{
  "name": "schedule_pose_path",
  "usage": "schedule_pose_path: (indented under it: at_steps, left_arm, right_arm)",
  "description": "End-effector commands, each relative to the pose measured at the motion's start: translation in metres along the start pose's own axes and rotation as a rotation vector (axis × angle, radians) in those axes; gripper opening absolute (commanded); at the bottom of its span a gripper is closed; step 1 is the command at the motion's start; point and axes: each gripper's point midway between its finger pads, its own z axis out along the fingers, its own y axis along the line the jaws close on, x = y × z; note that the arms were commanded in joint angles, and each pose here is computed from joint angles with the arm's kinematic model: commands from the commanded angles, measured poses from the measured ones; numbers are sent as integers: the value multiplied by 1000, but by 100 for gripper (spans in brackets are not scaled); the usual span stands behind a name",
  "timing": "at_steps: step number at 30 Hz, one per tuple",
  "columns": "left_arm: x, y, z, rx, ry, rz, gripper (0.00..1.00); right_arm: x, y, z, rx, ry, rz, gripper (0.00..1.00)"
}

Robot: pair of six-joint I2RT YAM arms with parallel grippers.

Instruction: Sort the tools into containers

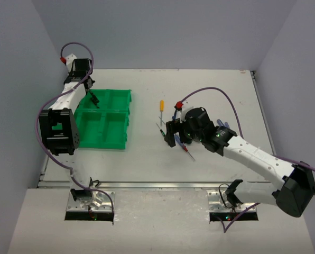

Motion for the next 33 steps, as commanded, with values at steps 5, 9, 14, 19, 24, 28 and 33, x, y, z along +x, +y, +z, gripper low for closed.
schedule_pose_path:
  at_steps: [5,9,14,19,24,28,33]
  left_arm:
    - [12,2,-2,16,48,1,46]
    - [15,-6,-21,81,93,-51,90]
    - [-26,-42,-91,341,21,-138,100]
    - [-60,-70,-193,622,-48,-193,100]
    - [-61,-52,-262,777,-133,-213,100]
    - [-41,-34,-282,814,-142,-179,100]
    - [-4,-29,-291,892,-84,-108,100]
  right_arm:
    - [3,-18,31,115,102,-45,99]
    - [6,-28,59,191,186,-73,94]
    - [16,-28,95,180,253,-109,74]
    - [32,-32,131,202,355,-125,52]
    - [53,-38,147,226,409,-118,47]
    - [74,-41,157,226,466,-110,27]
    - [84,-37,148,227,476,-94,1]
